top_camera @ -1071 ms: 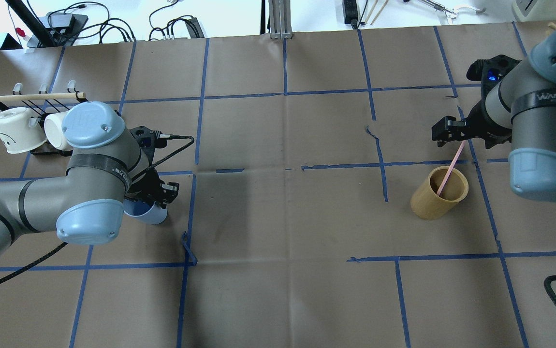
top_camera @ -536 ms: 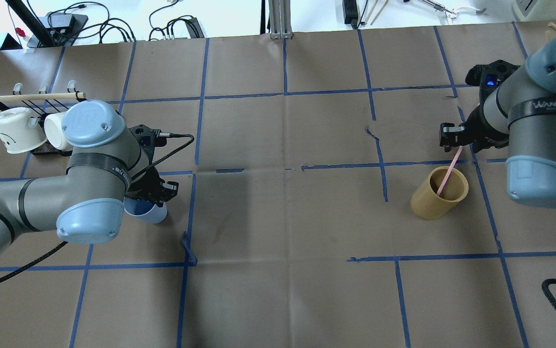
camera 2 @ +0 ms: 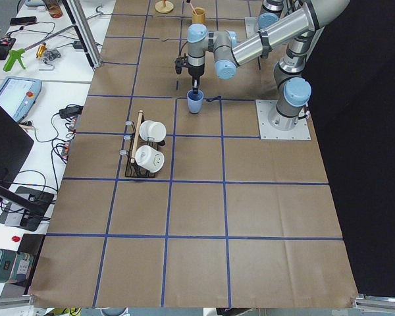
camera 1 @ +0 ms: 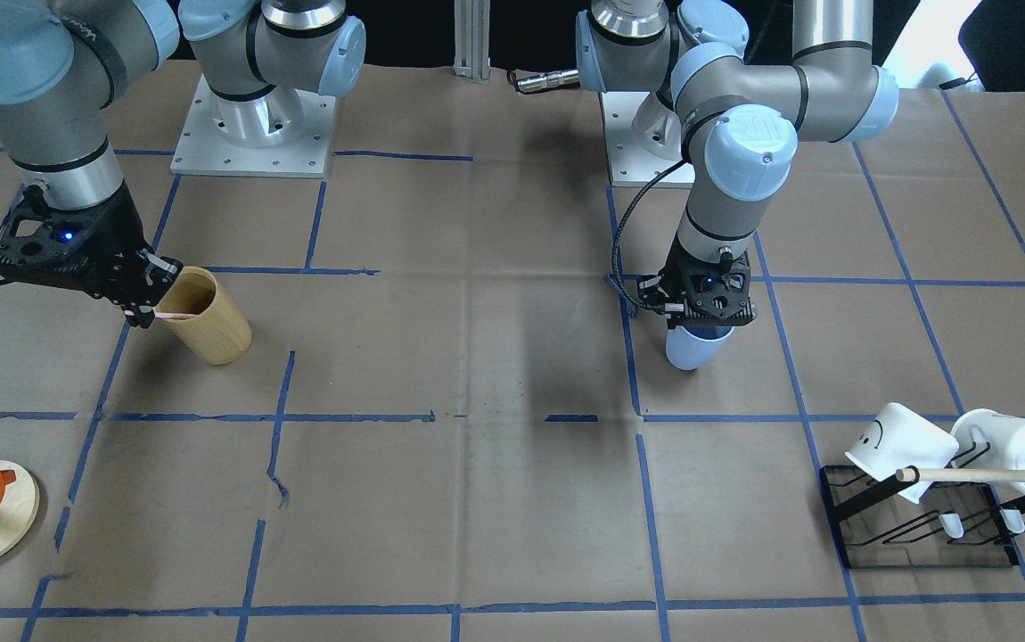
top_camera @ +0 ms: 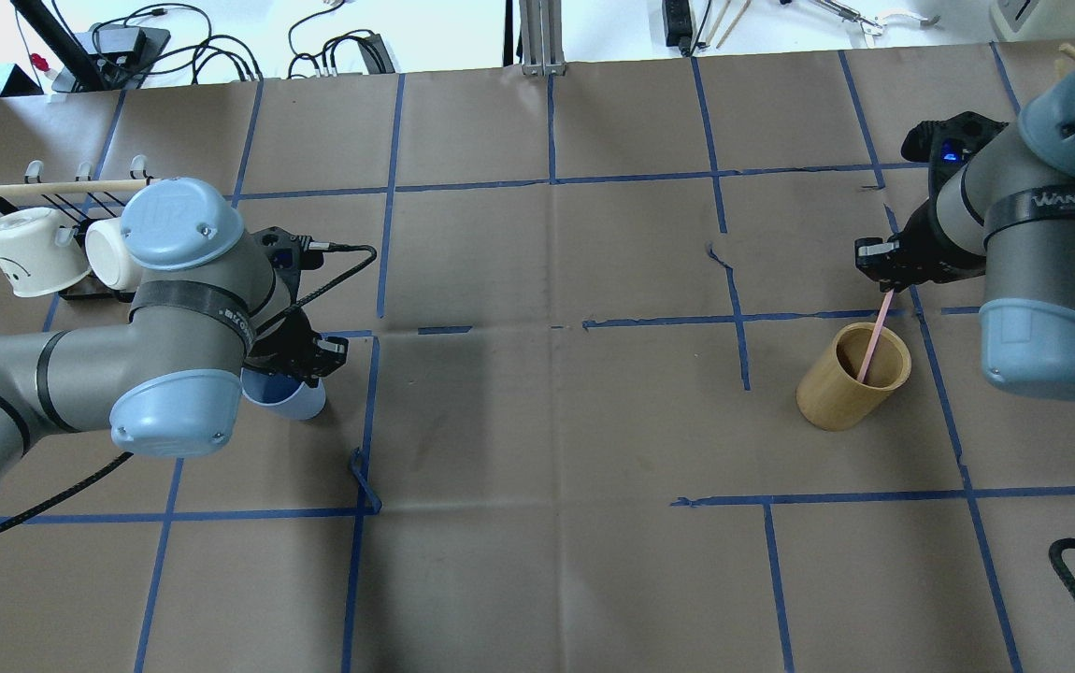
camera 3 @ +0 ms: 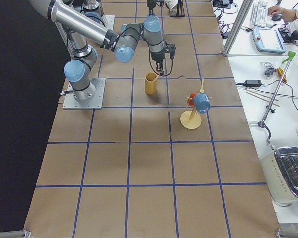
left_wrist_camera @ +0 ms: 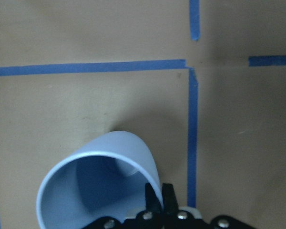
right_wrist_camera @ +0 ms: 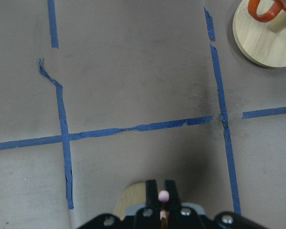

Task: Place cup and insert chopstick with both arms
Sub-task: 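Lift the blue cup with left gripper while right grasps pink chopstick, then carry blue cup to table center with left while right pulls chopstick out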

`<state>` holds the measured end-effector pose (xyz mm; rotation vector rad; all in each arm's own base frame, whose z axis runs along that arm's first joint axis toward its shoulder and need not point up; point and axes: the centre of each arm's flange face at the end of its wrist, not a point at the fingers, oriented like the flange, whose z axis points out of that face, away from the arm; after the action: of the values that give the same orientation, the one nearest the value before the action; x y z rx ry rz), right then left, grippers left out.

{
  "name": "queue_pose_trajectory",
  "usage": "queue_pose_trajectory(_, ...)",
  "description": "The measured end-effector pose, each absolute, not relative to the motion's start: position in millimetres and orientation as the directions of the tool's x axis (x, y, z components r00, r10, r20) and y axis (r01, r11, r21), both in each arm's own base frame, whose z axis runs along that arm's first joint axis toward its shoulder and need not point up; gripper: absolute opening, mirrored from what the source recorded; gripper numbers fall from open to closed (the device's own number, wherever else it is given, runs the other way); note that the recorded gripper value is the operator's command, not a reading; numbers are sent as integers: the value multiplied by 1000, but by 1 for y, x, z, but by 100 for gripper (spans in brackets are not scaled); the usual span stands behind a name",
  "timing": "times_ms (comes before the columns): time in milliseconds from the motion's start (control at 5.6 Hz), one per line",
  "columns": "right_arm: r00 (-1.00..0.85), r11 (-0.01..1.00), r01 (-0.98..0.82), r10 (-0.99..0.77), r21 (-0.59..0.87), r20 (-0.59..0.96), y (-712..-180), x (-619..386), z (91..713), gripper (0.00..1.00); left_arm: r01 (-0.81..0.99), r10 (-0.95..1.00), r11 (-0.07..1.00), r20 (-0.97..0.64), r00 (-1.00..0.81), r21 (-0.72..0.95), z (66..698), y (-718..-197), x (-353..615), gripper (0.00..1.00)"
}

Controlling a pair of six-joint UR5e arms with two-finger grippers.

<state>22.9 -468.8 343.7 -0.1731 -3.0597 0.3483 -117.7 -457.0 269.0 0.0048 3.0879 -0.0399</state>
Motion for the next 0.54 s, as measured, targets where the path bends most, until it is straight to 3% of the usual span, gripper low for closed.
queue_pose_trajectory(536, -992, 959, 100, 117, -263, 50, -491, 19, 410, 10, -173, -170, 977, 37, -985, -123, 293, -533, -311, 8)
